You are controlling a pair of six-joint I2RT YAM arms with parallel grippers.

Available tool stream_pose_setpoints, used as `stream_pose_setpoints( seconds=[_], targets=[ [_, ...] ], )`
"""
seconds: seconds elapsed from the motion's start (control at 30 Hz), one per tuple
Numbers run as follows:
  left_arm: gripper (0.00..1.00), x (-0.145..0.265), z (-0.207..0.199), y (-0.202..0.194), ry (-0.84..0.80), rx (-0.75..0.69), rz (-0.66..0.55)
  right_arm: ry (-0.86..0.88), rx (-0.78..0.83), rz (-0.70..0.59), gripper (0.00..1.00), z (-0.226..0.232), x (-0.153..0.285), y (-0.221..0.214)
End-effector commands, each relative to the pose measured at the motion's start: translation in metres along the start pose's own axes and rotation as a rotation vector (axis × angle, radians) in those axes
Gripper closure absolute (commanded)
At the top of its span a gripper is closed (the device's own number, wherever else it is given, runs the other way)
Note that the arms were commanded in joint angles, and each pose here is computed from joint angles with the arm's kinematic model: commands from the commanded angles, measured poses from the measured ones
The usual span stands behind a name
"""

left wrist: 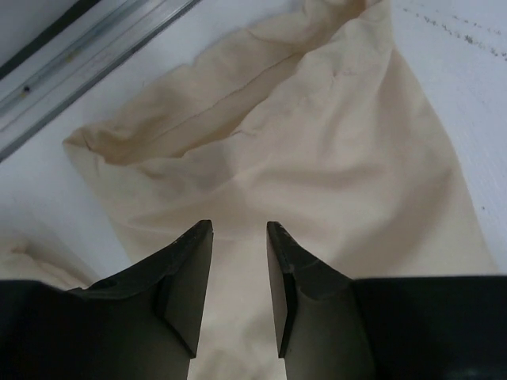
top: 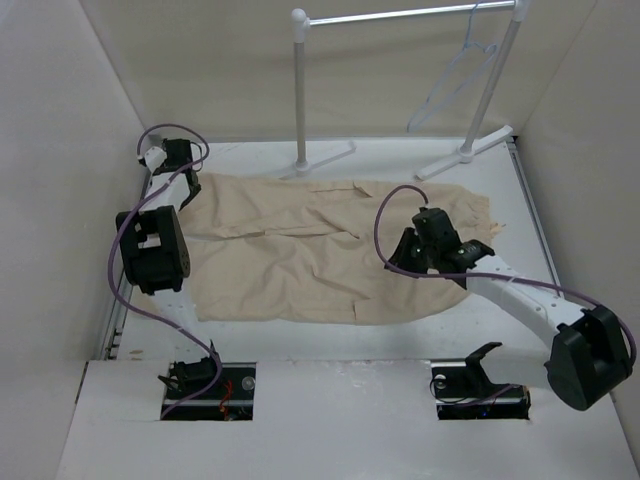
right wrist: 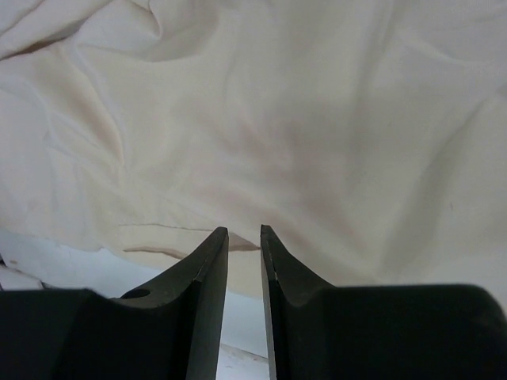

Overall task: Place the trousers on the hanger
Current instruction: Flatten out the trousers at the center of the board.

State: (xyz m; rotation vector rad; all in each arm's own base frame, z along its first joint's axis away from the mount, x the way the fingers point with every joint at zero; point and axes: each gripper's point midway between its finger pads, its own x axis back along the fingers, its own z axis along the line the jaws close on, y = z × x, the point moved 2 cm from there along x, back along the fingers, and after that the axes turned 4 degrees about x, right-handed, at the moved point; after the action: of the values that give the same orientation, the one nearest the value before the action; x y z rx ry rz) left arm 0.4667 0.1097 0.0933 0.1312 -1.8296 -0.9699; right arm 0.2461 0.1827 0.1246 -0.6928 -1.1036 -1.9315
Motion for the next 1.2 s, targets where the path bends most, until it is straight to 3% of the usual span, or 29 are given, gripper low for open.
stream_pose_setpoints(
  seconds=[0.0, 0.2, 0.33, 0.53, 0.7, 0.77, 0.83, 0.9, 1.03, 1.17],
  targets=[
    [0.68, -0.007, 0.002, 0.025, 0.043, -0.042, -0.059, 0.021, 0.012, -0.011, 0.71, -0.003, -0.003, -0.003],
    [0.67, -0.055, 0.027, 0.036, 0.145, -0.013, -0.057, -0.040, -0.054, -0.019, 0.71, -0.037, 0.004, -0.004],
    [0.64, -0.064, 0.032, 0.049, 0.159, -0.010, -0.070, -0.062, -0.091, -0.052, 0.68, -0.046, 0.020, 0.005],
    [0.48, -0.015, 0.034, 0.073, 0.103, 0.050, -0.124, -0.038, -0.083, -0.097, 0.51, -0.040, 0.040, 0.015],
    [0.42, 0.052, 0.056, 0.043, 0.058, 0.109, -0.127, 0.031, -0.054, -0.117, 0.44, -0.023, 0.051, 0.012],
    [0.42, 0.076, 0.071, 0.015, 0.033, 0.132, -0.088, 0.059, -0.025, -0.114, 0.56, -0.016, 0.052, 0.007],
    [0.43, 0.096, 0.096, -0.019, 0.029, 0.160, -0.022, 0.080, -0.004, -0.104, 0.83, -0.012, 0.054, 0.000],
    [0.44, 0.116, 0.131, -0.049, 0.058, 0.209, 0.025, 0.099, 0.000, -0.092, 0.92, -0.010, 0.056, -0.007],
    [0.44, 0.150, 0.211, -0.088, 0.184, 0.363, 0.067, 0.152, 0.015, -0.066, 0.91, -0.005, 0.060, -0.025],
    [0.43, 0.160, 0.255, -0.107, 0.285, 0.514, 0.083, 0.167, 0.023, -0.020, 0.83, -0.010, 0.057, -0.045]
  ],
)
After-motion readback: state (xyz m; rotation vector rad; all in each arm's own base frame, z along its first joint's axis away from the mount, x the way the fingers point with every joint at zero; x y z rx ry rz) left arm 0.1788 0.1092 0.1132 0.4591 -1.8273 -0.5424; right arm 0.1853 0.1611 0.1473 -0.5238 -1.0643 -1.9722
